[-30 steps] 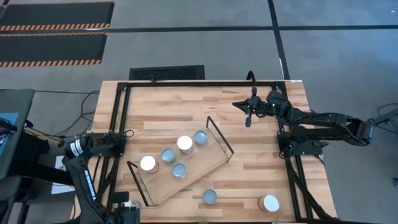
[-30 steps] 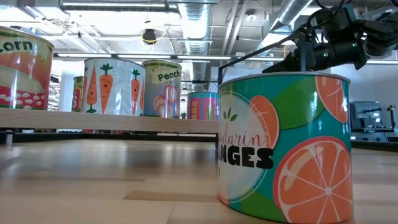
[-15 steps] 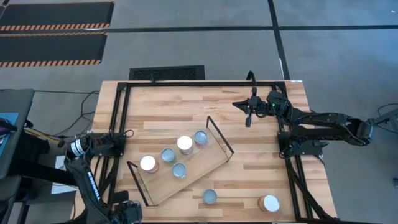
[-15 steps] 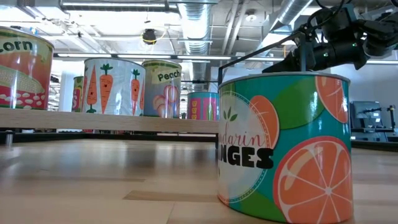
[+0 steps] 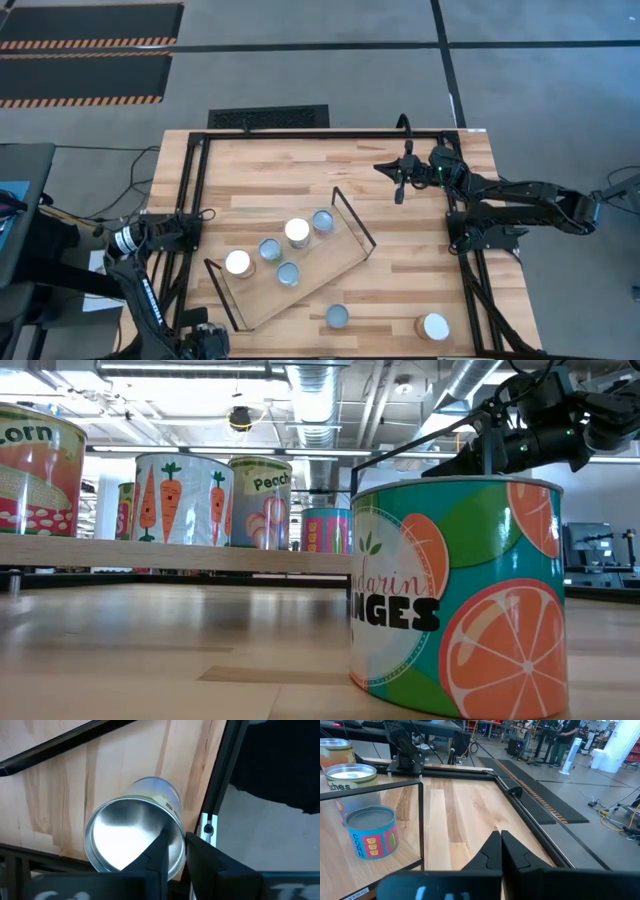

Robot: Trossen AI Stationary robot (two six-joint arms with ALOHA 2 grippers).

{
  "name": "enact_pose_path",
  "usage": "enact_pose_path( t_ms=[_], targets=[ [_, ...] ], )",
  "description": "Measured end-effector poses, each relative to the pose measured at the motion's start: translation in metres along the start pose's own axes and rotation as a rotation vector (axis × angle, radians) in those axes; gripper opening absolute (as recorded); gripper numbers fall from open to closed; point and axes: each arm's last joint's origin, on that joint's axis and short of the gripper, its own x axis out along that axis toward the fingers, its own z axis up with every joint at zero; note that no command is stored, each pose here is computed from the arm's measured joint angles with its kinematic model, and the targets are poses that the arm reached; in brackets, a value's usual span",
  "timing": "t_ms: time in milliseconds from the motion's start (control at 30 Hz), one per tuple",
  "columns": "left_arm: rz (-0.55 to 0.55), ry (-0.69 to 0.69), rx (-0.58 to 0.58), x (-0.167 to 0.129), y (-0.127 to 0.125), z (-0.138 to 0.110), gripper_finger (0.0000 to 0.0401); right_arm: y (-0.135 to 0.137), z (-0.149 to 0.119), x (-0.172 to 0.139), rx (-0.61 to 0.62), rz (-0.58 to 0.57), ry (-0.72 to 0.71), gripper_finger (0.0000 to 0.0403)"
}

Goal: Pick and place cans onto a shelf
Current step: Put the canned peaches on the shelf

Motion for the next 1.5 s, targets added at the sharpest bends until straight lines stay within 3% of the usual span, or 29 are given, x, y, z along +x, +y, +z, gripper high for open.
enact_pose_path(
  t_ms=[167, 467, 1000, 1200, 1500],
  targets=[
    [-0.003, 0.000, 0.027, -0.013, -0.001, 0.000, 0.0005, 0.000, 0.000, 0.000, -0.001, 0.000, 0.000, 0.0007],
    [-0.118, -0.018, 0.040, -0.042, 0.006, 0.002, 0.0000, 0.000, 0.000, 0.000, -0.001, -0.001, -0.002, 0.0007],
    [-0.524, -0.228, -0.028, -0.096, 0.010, 0.029, 0.0000, 0.000, 0.000, 0.000, -0.002, -0.001, -0.001, 0.0007],
    [-0.606, -0.385, 0.041, -0.116, 0.019, 0.047, 0.0000, 0.000, 0.000, 0.000, -0.002, 0.000, 0.000, 0.0007],
    [-0.596, -0.509, 0.220, -0.129, 0.039, 0.080, 0.0000, 0.000, 0.000, 0.000, -0.001, 0.000, 0.003, 0.0007]
  ],
)
